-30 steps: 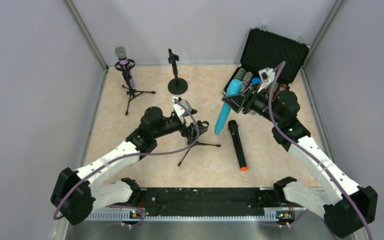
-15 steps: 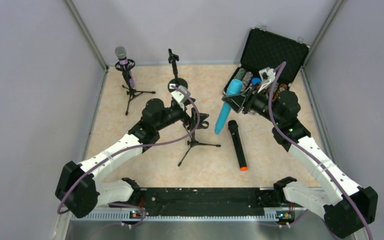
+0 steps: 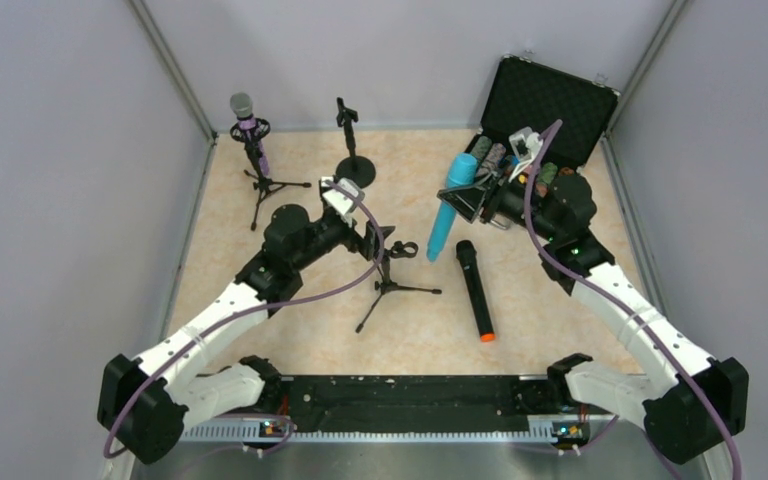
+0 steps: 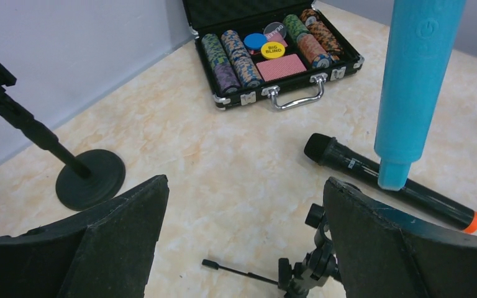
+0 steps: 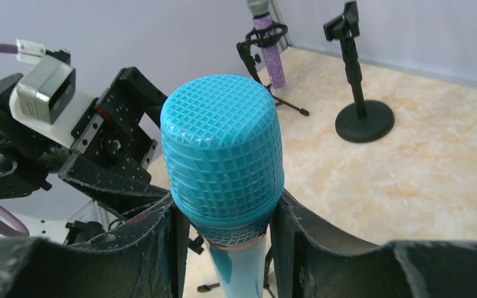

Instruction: Attach the microphones to the stand

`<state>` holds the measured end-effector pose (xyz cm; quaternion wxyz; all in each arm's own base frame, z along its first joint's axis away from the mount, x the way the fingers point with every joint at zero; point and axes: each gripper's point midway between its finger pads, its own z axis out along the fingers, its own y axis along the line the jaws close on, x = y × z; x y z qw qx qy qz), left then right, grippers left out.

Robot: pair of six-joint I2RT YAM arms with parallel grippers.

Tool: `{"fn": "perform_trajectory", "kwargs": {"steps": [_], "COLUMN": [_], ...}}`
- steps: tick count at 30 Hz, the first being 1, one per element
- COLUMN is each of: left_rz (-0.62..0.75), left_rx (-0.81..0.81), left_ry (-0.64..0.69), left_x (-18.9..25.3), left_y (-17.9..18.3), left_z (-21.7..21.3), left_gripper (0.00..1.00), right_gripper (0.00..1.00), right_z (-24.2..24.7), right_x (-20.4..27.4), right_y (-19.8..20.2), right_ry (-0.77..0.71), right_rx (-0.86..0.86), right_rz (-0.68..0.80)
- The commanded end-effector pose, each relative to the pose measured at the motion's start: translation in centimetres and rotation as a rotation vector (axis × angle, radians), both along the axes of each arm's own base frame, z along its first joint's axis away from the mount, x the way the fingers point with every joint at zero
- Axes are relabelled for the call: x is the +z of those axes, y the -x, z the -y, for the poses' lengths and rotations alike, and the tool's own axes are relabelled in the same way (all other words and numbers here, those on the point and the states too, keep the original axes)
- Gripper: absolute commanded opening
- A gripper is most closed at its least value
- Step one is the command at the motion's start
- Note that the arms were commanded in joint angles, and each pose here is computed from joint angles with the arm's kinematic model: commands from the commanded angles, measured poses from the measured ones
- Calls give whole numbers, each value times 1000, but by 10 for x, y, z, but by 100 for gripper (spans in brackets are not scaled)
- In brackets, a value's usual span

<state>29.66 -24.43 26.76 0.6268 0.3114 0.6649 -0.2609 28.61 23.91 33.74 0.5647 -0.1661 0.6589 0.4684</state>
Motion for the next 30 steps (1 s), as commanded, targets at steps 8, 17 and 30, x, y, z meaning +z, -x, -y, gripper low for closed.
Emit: {"fn": "perform_trajectory", "kwargs": {"steps": [8,17,30], "left_rz": [75,167,114], "left_rx": [-50,-250,-465], "left_ry": [-80,-129,-200], "left_x": [-10,-9,-27], "left_y": [20,57,89], "left_z": [-12,-3,8], "left_gripper": [99,99,97], "right_gripper": [0,0,0], "right_z": [-2,-18,-39], "right_x": [82,95,76], "right_y": [13,17,17], "right_ry": [-69,-133,-124], "right_rx": [57,117,152], "right_rz": [324,363,327]}}
